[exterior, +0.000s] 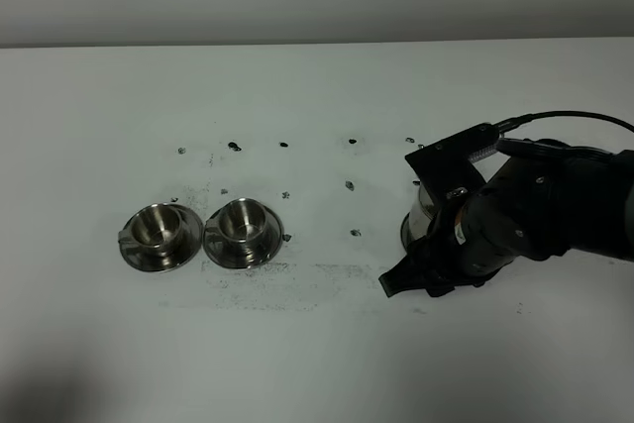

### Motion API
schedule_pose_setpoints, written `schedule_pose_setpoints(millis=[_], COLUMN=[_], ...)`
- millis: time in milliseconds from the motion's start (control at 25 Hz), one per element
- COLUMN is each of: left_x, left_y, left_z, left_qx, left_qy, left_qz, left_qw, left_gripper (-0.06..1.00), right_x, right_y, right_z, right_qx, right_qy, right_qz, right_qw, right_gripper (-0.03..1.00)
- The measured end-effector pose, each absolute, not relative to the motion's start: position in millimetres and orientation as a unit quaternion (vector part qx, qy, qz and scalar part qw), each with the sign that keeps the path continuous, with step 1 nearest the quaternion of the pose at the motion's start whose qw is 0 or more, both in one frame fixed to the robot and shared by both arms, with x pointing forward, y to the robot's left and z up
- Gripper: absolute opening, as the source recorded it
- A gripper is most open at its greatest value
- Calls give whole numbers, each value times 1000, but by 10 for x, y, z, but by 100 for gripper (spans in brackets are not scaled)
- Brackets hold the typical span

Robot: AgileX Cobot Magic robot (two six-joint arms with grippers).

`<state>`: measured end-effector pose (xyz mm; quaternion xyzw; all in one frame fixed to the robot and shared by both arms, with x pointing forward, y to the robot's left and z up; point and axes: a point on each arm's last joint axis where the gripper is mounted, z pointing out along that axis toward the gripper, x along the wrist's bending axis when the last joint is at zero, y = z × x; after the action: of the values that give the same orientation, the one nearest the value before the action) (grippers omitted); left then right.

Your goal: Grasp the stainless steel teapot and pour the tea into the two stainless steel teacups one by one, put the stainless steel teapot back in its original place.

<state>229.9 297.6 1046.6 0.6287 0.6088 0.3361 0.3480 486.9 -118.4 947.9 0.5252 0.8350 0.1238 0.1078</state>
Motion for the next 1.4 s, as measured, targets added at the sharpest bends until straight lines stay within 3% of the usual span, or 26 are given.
schedule_pose_setpoints(millis=[320,600,1040,1400], left_x=[2299,2299,2299,2299], left_y=[2976,2976,2976,2976], left_z=[10466,10466,10466,10466], left_qx=[629,629,629,628], left_qy=[609,609,609,609], left_qz=[336,336,336,336], left_qw=[348,348,348,348], left_gripper=[51,51,51,51], right_x=[4686,4835,5049,5198], right_y=[-1257,-1372,-1412,-1467], right_z=[9943,10182,9943,9792], right_qx=[554,569,532,545], right_qy=[813,800,832,826], right_qz=[156,154,112,115], right_qw=[90,110,110,89], right_gripper=[45,45,57,58])
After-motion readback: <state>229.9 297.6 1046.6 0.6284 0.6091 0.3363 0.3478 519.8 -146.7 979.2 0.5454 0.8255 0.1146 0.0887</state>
